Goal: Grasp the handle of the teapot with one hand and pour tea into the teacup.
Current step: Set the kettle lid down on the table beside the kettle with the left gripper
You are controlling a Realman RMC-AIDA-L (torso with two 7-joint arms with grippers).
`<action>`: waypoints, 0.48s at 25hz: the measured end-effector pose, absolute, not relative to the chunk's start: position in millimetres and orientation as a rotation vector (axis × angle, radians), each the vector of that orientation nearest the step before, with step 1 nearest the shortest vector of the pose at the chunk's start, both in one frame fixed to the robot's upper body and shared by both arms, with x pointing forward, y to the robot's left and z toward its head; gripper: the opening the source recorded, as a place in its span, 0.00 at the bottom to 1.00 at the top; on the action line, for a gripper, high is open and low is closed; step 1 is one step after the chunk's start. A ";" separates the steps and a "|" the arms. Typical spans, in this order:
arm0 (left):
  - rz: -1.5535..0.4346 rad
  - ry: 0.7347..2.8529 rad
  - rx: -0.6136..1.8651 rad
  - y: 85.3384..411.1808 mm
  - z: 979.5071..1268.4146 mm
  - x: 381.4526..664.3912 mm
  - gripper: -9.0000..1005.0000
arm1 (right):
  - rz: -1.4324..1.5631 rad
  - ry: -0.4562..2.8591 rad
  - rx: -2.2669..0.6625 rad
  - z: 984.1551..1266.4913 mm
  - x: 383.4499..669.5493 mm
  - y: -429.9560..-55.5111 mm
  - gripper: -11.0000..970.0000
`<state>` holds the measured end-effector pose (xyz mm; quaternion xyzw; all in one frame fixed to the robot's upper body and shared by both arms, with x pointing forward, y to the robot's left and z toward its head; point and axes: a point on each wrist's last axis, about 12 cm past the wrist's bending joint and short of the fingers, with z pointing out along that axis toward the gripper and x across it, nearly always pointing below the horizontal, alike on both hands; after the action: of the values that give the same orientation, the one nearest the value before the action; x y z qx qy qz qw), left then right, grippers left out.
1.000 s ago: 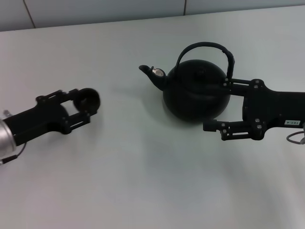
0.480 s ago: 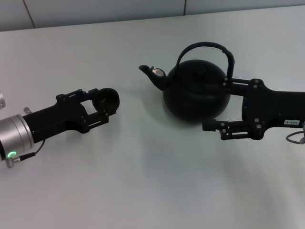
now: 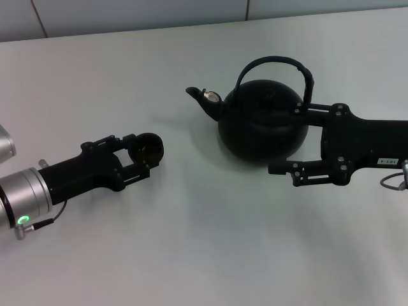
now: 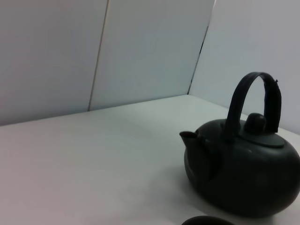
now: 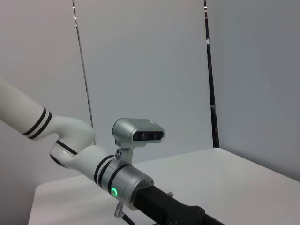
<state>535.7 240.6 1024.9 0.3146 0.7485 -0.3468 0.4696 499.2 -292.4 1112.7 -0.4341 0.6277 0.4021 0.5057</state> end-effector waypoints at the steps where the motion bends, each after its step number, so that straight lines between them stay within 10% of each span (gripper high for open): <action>1: -0.852 1.837 0.769 240.4 1024.2 535.0 0.76 | 0.970 1.514 -1.048 1112.8 499.3 -292.2 0.84; 12: -0.851 1.847 0.770 239.7 1018.9 529.9 0.78 | 0.971 1.509 -1.055 1114.1 501.1 -291.0 0.84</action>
<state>529.9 239.7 1018.9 0.3135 0.7521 -0.3463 0.4649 501.1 -291.0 1114.1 -0.4374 0.6254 0.4024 0.5057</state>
